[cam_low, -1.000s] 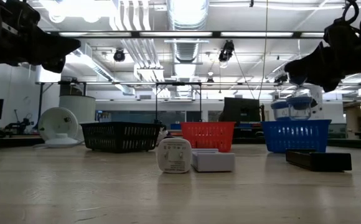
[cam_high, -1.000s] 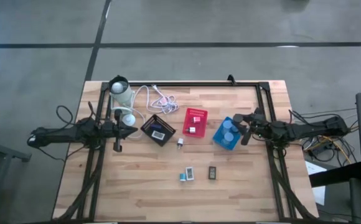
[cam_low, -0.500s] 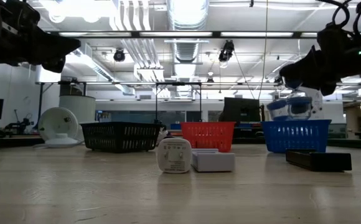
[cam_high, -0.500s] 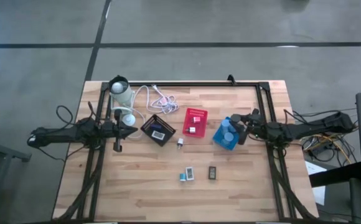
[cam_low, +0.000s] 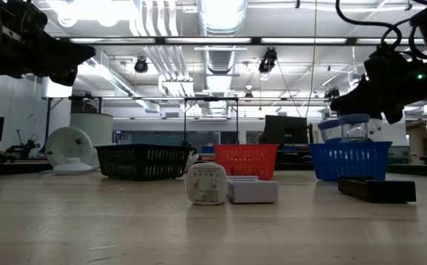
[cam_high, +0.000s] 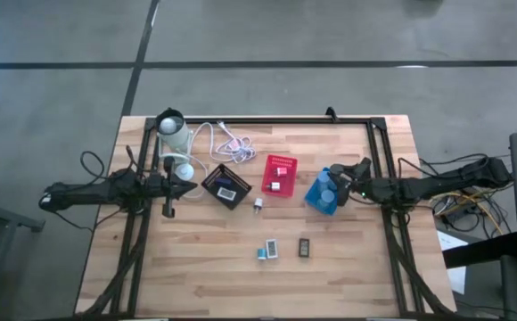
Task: Pick & Place Office items
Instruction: Put the black hourglass into the blue basket
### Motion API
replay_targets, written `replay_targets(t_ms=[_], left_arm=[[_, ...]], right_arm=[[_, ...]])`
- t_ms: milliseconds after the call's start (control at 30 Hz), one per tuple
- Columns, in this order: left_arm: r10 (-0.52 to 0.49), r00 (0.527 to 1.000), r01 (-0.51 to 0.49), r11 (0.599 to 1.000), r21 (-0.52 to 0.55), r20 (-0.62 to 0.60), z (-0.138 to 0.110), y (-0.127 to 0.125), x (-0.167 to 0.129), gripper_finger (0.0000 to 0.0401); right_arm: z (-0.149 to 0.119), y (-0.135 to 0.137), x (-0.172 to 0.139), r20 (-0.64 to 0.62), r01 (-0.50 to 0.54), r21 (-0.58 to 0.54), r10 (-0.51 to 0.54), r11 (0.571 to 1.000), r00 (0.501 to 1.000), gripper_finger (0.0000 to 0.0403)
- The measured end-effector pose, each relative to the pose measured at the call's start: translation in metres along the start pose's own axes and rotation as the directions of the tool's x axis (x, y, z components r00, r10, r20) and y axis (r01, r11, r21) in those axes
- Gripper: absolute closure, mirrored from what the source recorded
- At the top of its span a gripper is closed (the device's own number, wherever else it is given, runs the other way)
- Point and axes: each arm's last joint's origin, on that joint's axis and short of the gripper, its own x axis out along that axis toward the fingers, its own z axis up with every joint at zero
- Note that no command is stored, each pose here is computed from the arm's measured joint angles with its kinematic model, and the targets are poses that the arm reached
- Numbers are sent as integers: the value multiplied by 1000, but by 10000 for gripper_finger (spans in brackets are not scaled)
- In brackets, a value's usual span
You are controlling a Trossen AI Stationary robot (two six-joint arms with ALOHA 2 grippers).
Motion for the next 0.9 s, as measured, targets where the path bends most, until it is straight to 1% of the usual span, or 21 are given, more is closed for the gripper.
replay_targets(t_ms=[267, 467, 767, 900], left_arm=[[0, 1000, 0, 1000, 1, 0, 0, 0, 0, 389], [0, 1000, 0, 1000, 1, 1, 0, 0, 0, 389], [0, 1000, 0, 1000, 0, 0, 0, 0, 0, 389], [0, 1000, 0, 1000, 0, 0, 0, 0, 0, 389]], right_arm=[[-7, 0, 3, -42, 29, -10, -29, 1000, 999, 216], [-12, 1, 6, -75, 43, -43, -46, 998, 996, 216], [-15, 2, 8, -95, 51, -67, -57, 996, 994, 215], [-15, 2, 8, -99, 47, -68, -54, 997, 994, 208]])
